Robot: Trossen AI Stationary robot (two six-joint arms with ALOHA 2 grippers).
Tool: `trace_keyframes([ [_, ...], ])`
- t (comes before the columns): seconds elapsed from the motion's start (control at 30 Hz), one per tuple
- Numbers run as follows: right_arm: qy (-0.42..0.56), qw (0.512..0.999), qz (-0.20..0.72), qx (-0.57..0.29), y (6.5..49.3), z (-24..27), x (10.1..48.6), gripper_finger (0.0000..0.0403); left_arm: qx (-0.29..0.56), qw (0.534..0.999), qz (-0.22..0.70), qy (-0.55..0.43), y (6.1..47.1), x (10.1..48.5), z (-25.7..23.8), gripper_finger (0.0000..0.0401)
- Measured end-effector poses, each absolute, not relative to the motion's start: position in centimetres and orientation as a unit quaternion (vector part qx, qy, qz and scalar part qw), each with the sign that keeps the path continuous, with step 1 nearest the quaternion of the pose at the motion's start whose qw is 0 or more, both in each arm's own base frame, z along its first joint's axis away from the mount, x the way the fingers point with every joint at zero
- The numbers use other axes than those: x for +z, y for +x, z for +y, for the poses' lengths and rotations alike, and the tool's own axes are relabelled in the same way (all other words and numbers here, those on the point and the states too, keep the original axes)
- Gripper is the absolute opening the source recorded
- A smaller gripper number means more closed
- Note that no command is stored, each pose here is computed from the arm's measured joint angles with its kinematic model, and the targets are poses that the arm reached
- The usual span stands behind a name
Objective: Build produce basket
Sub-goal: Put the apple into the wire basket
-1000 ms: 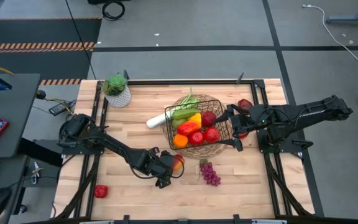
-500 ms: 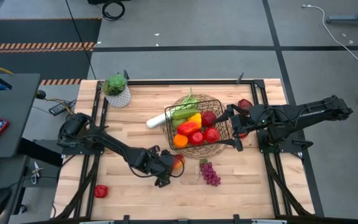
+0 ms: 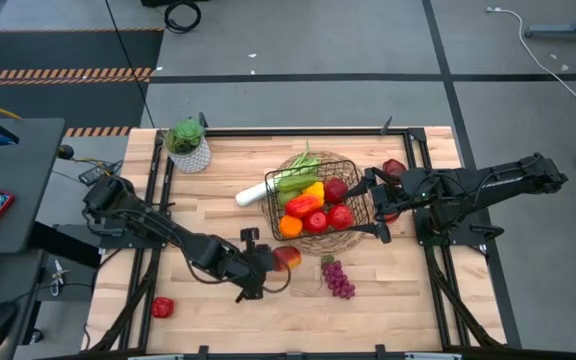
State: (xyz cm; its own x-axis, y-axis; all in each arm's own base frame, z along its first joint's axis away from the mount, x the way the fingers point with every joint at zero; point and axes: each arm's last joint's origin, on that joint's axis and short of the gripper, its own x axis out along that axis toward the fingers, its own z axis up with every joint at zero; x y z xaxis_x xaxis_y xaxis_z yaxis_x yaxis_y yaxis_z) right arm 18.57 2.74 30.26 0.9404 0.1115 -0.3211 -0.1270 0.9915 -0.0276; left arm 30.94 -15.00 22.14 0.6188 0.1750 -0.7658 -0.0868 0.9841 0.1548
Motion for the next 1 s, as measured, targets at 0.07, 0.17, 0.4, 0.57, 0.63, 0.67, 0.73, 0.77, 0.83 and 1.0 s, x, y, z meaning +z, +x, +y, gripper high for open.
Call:
trace_keyframes([
  [0.07, -0.024, 0.985, 0.161, 0.061, 18.6, 2.7, 30.3, 0.0400, 0.057, 0.895, 0.425, 0.121, 30.6, 22.2, -15.5, 0.0014],
  [0.17, -0.024, 0.985, 0.161, 0.061, 18.6, 2.7, 30.3, 0.0400, 0.032, 0.877, 0.414, 0.241, 30.1, 22.3, -16.4, 0.0013],
  [0.4, -0.024, 0.985, 0.161, 0.061, 18.6, 2.7, 30.3, 0.0400, 0.007, 0.744, 0.382, 0.548, 29.2, 22.7, -17.5, 0.0026],
  [0.57, -0.018, 0.985, 0.162, 0.060, 18.6, 2.7, 30.3, 0.0400, 0.035, 0.640, 0.383, 0.666, 29.3, 23.1, -17.0, 0.0023],
  [0.63, -0.011, 0.985, 0.161, 0.058, 18.6, 2.7, 30.3, 0.0400, 0.037, 0.600, 0.388, 0.699, 29.5, 23.2, -16.7, 0.0013],
  [0.67, -0.008, 0.985, 0.161, 0.058, 18.6, 2.7, 30.3, 0.0400, 0.036, 0.579, 0.391, 0.715, 29.5, 23.2, -16.5, 0.0013],
  [0.73, -0.002, 0.985, 0.162, 0.057, 18.6, 2.7, 30.3, 0.0400, 0.038, 0.541, 0.397, 0.741, 29.8, 23.3, -16.1, 0.0013],
  [0.77, 0.001, 0.985, 0.162, 0.057, 18.6, 2.7, 30.3, 0.0400, 0.039, 0.521, 0.399, 0.753, 29.9, 23.4, -15.9, 0.0013],
  [0.83, 0.002, 0.985, 0.162, 0.056, 18.6, 2.7, 30.3, 0.0400, 0.042, 0.481, 0.403, 0.777, 30.3, 23.6, -15.6, 0.0013],
  [1.0, 0.002, 0.985, 0.162, 0.056, 18.6, 2.7, 30.3, 0.0400, 0.040, 0.418, 0.403, 0.813, 31.4, 24.2, -15.0, 0.0014],
])
